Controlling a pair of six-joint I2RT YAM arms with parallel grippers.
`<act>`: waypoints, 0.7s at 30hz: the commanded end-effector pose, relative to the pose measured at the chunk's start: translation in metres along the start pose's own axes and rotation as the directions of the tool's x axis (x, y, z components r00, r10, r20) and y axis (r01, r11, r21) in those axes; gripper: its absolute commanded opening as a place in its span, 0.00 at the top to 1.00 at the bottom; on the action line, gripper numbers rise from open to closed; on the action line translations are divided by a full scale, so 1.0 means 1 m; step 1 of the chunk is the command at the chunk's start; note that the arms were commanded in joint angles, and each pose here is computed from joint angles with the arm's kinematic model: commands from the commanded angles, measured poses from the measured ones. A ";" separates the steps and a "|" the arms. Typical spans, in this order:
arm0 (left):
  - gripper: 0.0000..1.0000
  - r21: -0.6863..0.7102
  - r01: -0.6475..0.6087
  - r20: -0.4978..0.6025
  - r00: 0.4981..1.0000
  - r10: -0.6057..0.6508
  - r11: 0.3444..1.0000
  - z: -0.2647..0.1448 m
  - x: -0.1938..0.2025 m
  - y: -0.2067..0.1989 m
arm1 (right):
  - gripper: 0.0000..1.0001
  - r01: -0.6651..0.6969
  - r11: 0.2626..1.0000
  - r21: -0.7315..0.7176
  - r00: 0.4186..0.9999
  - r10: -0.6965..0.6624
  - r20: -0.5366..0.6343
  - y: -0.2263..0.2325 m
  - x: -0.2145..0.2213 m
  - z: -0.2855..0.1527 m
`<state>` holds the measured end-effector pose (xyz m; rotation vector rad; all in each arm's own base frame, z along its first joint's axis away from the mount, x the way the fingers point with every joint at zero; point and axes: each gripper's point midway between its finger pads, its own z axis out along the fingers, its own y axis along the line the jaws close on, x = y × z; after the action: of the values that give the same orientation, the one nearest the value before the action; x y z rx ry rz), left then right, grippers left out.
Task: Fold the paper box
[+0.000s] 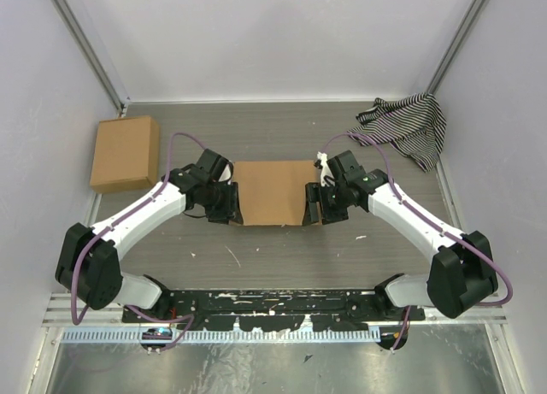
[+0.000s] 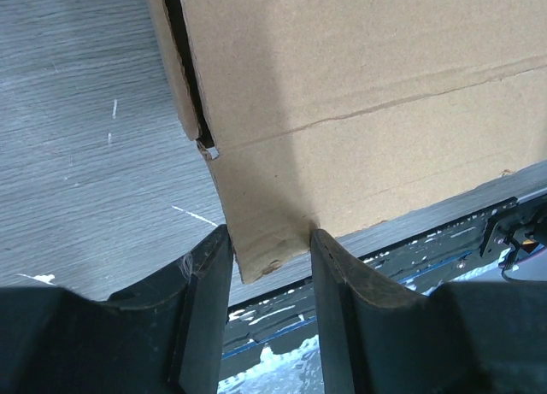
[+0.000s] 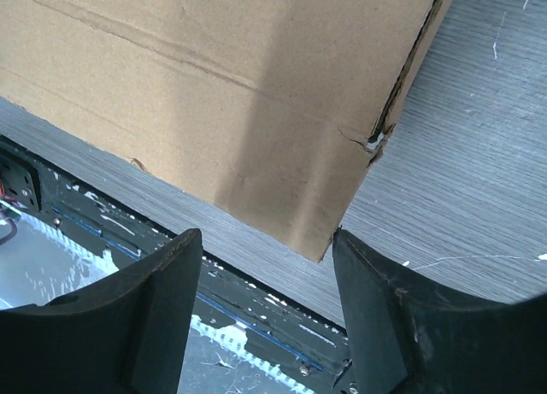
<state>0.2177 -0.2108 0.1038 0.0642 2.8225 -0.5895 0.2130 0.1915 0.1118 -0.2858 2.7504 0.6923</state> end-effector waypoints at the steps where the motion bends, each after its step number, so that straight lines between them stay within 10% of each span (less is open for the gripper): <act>1: 0.53 0.052 -0.014 0.001 1.000 0.014 0.999 -0.002 -0.003 -0.012 | 0.33 0.033 0.996 -0.083 0.999 -0.030 0.029 0.017 -0.007 -0.005; 21: 0.56 0.060 0.006 -0.038 0.999 -0.004 0.998 0.025 0.006 -0.006 | 0.38 0.011 0.998 -0.063 1.000 -0.010 0.013 -0.003 0.004 0.031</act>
<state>0.2148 -0.2114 0.0837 0.0634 2.8615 -0.5840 0.2017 0.1895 0.0728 -0.2918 2.8056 0.7077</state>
